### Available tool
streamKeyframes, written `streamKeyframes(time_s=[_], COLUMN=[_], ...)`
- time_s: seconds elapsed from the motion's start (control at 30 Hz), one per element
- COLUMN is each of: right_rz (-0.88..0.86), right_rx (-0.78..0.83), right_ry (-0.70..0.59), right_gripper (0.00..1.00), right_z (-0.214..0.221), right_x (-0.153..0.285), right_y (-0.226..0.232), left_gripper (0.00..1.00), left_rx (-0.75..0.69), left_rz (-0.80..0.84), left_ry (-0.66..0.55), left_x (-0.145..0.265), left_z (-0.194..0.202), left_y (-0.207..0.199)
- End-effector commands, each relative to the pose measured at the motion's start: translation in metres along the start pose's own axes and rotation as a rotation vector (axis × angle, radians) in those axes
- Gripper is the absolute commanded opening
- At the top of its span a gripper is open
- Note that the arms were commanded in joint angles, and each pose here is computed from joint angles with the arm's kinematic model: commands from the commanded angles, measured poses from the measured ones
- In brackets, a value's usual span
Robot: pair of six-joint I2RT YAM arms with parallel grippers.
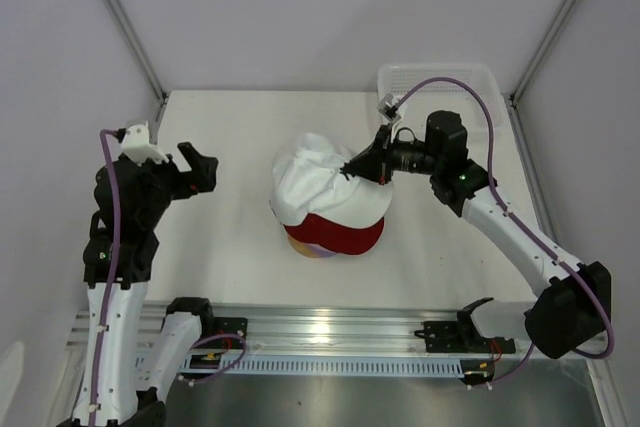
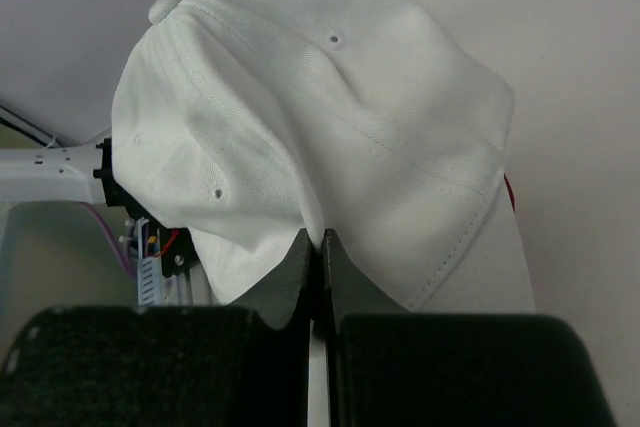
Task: Stack the hats
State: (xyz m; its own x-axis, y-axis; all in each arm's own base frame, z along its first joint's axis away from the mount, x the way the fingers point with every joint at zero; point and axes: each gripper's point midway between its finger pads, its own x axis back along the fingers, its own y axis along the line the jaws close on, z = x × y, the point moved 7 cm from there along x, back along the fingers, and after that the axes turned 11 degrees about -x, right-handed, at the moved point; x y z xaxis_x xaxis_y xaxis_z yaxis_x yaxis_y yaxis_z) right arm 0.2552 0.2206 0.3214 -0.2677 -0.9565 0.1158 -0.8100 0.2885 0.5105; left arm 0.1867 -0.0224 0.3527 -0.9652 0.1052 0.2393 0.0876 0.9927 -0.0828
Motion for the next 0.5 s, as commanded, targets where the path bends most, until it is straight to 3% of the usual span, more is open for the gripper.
streamKeyframes(time_s=[0.0, 0.3, 0.47], right_rz=[-0.070, -0.020, -0.056], right_rx=[0.063, 0.104, 0.076], right_ry=[-0.043, -0.026, 0.019], right_gripper=[0.00, 0.00, 0.00], right_z=[-0.006, 0.024, 0.043], right_x=[0.005, 0.006, -0.001], right_y=[0.015, -0.001, -0.012], left_gripper=[1.00, 0.99, 0.97], left_rx=[0.039, 0.150, 0.201], left_rz=[0.069, 0.323, 0.448], left_ry=[0.007, 0.166, 0.215], left_x=[-0.006, -0.030, -0.046], left_z=[0.011, 0.066, 0.073], left_y=[-0.007, -0.030, -0.043])
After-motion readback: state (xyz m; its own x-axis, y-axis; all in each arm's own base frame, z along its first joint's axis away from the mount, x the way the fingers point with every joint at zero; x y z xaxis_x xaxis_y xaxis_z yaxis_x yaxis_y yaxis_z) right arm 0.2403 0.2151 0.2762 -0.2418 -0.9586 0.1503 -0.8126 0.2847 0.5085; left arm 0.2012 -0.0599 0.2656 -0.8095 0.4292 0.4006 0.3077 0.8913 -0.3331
